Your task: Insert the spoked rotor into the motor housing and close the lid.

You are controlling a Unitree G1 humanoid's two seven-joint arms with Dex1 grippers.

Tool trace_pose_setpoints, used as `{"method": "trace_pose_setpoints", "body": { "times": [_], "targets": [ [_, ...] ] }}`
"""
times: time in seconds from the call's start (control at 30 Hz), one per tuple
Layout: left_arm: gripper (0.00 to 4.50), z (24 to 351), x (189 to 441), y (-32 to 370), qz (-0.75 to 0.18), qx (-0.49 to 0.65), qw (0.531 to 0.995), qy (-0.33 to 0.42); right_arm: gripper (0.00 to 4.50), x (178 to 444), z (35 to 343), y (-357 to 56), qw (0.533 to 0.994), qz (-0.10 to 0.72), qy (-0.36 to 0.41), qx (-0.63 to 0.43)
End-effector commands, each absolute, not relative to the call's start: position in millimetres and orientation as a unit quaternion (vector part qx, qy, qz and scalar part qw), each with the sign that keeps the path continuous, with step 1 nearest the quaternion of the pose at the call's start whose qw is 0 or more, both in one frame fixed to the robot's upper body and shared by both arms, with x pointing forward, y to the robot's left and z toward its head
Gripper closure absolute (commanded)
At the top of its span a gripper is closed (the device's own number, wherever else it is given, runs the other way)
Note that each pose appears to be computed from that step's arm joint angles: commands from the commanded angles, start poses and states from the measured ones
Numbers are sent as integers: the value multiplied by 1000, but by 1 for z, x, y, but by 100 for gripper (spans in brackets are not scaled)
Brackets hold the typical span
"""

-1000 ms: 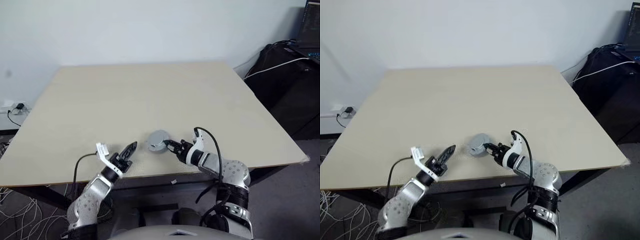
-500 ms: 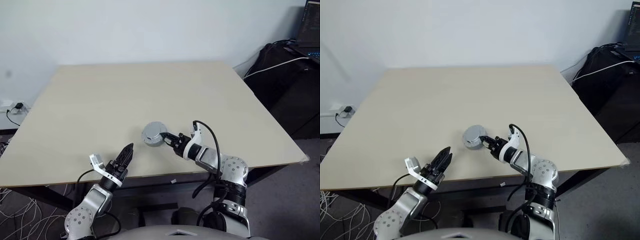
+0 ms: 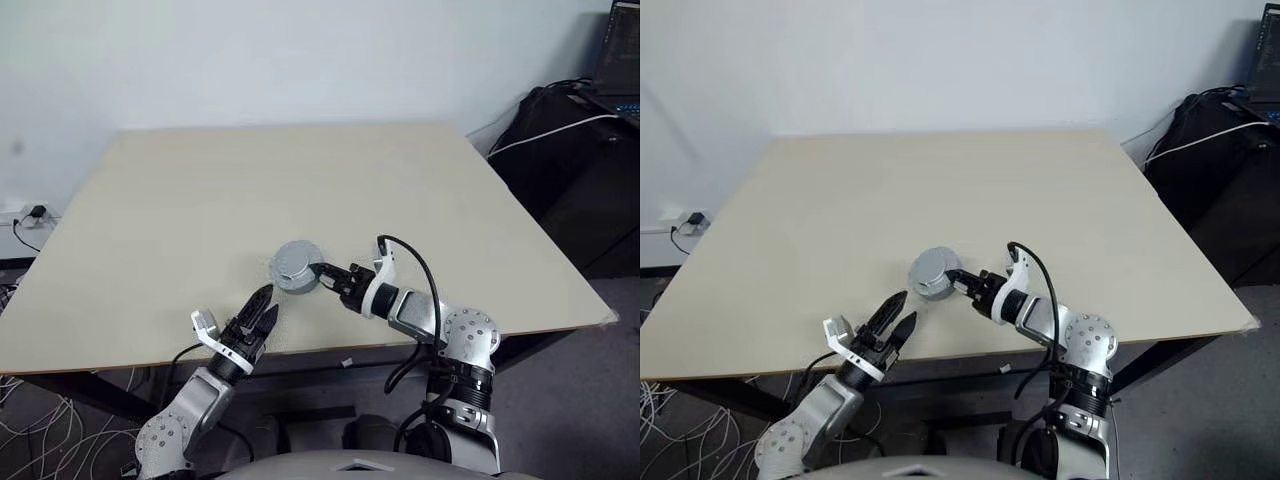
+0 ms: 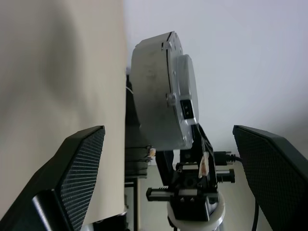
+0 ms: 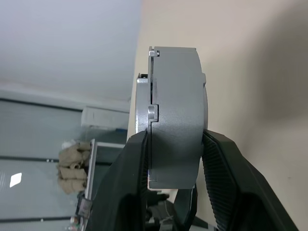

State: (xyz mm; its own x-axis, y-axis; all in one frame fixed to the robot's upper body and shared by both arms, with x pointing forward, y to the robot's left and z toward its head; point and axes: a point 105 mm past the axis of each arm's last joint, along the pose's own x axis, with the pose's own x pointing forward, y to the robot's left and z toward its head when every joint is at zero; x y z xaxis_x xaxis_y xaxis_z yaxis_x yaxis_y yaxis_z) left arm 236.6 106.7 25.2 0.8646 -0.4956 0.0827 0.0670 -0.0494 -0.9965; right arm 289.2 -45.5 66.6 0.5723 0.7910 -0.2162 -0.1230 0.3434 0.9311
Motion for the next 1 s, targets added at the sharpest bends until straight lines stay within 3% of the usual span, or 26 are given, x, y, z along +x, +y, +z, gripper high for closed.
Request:
{"method": "trace_pose_setpoints", "body": {
  "times": [0.03,0.77,0.87,1.0],
  "targets": [
    [0,38,241,94,-233,-720,639,134,317,269,78,-14,703,358,337,514],
    [0,44,249,90,-245,-733,624,120,317,253,81,-4,668,385,364,522],
    [57,44,249,90,-245,-733,623,119,317,252,80,-4,667,384,367,523],
    [192,45,249,90,-246,-734,622,119,317,251,80,-3,665,384,368,525]
  ]
}}
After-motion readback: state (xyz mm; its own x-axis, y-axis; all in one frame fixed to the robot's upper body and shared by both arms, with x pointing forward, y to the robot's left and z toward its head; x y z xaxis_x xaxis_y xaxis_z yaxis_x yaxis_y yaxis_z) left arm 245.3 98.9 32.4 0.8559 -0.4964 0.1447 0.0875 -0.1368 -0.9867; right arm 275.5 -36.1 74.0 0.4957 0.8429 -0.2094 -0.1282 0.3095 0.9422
